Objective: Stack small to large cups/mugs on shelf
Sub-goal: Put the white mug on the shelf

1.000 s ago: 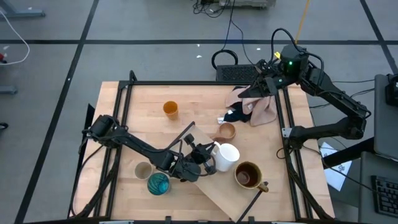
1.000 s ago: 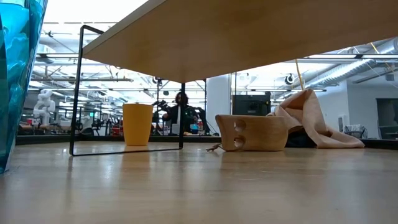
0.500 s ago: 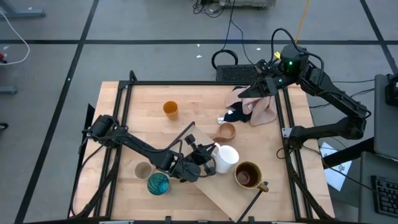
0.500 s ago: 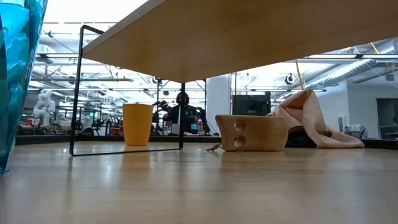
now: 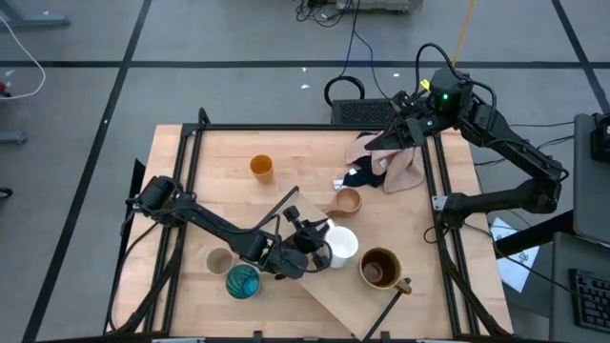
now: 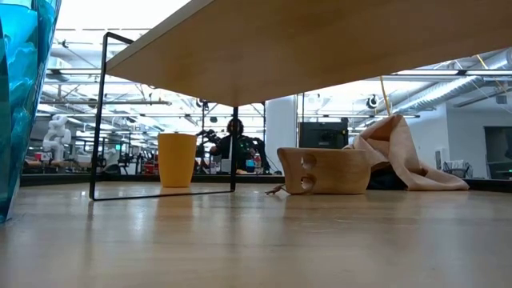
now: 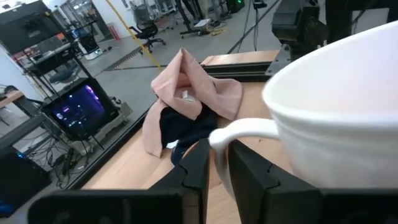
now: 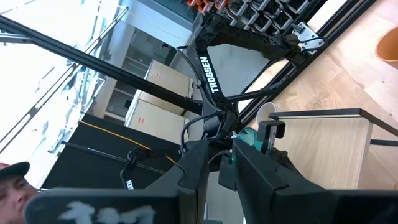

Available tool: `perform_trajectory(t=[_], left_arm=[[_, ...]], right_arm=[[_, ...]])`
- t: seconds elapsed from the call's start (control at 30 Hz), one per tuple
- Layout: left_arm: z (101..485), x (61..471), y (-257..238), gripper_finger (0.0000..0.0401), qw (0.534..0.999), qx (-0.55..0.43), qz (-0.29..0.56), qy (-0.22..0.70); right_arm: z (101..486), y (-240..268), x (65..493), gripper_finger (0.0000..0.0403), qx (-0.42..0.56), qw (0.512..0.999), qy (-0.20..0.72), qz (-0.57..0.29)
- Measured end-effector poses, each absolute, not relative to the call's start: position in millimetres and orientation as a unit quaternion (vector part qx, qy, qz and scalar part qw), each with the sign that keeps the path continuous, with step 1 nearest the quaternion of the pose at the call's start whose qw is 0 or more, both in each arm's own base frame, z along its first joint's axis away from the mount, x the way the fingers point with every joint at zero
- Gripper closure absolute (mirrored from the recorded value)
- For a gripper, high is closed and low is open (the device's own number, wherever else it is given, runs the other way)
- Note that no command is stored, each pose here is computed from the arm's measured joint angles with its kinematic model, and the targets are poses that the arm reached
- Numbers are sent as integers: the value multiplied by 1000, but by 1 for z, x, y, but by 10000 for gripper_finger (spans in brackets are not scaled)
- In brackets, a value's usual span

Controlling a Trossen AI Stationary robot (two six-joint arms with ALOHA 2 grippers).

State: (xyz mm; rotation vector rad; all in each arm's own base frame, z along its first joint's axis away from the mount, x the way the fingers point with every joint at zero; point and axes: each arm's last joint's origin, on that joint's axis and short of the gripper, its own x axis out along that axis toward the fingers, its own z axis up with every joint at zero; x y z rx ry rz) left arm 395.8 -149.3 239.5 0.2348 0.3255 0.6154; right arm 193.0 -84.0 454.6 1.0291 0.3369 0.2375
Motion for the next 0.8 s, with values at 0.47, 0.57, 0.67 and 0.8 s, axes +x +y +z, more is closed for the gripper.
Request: perform_trajectory(t=[0.47,0.57,0.67,0.8], left_arm=[[243,398,-150,345,939,109,291,148],[243,398,-151,345,940,106,291,145],[245,398,-151,345,942,99,291,136],[245,399,-151,342,945,93,283,136]], right_arm=[[454,-85,195,337,488,850,161,112],[454,-85,195,337,488,850,161,112],[454,-85,195,337,486,852,161,113],[454,-85,195,337,485,852,161,113]])
